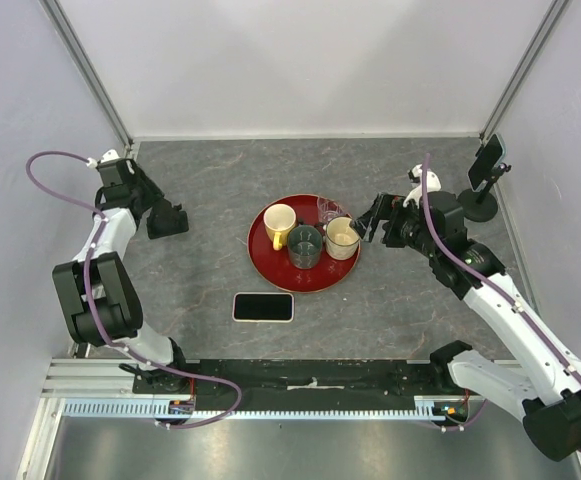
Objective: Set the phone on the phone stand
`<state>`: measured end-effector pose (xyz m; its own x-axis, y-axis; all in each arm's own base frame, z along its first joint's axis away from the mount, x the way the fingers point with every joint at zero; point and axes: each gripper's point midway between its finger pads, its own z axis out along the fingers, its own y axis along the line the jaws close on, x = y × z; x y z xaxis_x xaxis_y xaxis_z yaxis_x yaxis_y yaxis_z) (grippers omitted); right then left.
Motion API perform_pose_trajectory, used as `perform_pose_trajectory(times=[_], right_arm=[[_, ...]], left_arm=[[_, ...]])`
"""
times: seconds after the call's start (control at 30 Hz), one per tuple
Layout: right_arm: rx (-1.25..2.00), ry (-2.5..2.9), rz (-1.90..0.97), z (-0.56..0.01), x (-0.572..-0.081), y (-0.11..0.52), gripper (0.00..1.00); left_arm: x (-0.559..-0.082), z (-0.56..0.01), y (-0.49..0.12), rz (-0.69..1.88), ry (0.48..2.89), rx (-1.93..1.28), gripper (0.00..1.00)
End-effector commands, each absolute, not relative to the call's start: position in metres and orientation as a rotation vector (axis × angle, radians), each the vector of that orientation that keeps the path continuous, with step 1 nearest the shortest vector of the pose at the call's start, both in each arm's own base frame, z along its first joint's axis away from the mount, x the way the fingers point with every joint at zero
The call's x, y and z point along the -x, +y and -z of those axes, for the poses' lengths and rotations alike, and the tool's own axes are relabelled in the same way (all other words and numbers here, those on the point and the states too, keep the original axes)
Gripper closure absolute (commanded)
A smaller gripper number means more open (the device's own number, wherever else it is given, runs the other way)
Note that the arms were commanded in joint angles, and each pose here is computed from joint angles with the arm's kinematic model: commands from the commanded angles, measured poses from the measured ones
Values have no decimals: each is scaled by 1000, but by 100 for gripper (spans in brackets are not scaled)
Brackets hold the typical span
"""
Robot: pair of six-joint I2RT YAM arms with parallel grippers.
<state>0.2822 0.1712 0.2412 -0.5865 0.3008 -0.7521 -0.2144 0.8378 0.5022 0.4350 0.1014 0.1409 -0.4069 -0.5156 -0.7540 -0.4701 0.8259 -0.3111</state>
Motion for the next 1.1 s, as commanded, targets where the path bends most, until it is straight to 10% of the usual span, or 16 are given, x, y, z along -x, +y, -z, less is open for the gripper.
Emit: perform_pose_trajectory(times=[0.0, 0.37, 0.6, 1.07], right_arm=[[4, 2026, -722, -252, -278, 174, 2], [-16, 1991, -737, -263, -270, 170, 2], [-51, 2032, -772, -256, -260, 170, 2], [226, 2206, -726, -215, -242, 198, 2]], left_arm=[[-452, -158, 101, 76, 2030, 603, 46], [-456, -136, 98, 35, 2104, 575, 56], [-453, -152, 92, 41, 2085, 554, 98], [-405, -337, -30, 583, 1538, -30, 98]])
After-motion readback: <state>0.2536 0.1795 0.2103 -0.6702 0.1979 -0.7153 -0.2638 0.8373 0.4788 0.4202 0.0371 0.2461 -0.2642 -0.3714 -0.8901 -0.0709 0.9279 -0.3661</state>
